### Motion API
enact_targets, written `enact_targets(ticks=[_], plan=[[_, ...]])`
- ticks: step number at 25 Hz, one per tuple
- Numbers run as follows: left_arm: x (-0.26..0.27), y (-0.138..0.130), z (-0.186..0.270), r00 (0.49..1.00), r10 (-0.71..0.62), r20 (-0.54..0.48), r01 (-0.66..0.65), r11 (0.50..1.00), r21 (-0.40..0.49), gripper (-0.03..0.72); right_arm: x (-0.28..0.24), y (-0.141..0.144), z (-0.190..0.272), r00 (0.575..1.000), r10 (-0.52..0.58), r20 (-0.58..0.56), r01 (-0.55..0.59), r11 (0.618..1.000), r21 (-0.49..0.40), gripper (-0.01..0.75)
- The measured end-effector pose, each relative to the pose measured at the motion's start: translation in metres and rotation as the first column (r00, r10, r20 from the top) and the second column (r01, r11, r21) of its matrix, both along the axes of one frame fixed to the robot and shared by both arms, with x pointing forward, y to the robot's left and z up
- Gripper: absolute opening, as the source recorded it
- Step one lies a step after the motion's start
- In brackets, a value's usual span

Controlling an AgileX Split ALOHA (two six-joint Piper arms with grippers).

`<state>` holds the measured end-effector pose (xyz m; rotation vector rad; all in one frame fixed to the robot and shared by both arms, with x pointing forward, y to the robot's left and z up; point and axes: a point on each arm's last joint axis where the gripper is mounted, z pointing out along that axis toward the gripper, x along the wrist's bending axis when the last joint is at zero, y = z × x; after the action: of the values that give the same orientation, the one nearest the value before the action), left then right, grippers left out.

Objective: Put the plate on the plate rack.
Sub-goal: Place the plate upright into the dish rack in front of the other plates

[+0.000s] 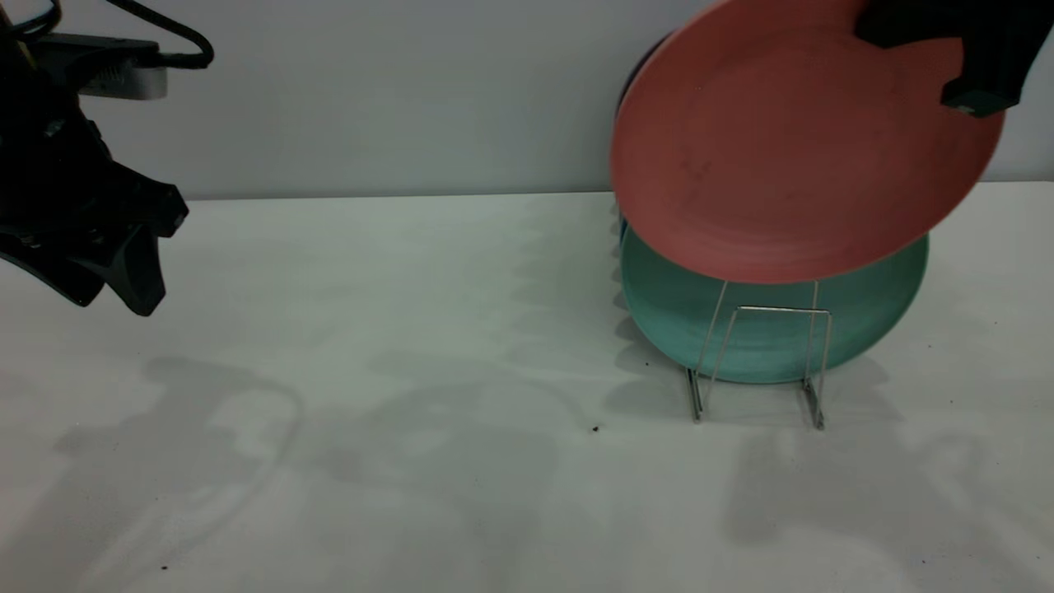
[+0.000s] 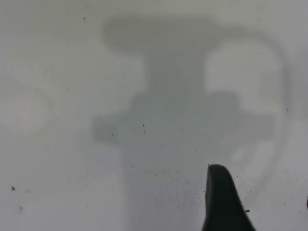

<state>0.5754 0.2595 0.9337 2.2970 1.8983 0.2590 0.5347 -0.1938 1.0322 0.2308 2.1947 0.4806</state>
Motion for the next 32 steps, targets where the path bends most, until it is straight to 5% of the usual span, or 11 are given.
enact_targets(ticks=[32], plan=[[0.0, 0.0, 0.0, 1.0, 0.0, 0.004, 0.0, 1.0, -0.001, 0.452, 0.027, 0.006, -0.063, 0.987, -0.061, -0.148, 0.069, 0.997, 0.046, 0.06]])
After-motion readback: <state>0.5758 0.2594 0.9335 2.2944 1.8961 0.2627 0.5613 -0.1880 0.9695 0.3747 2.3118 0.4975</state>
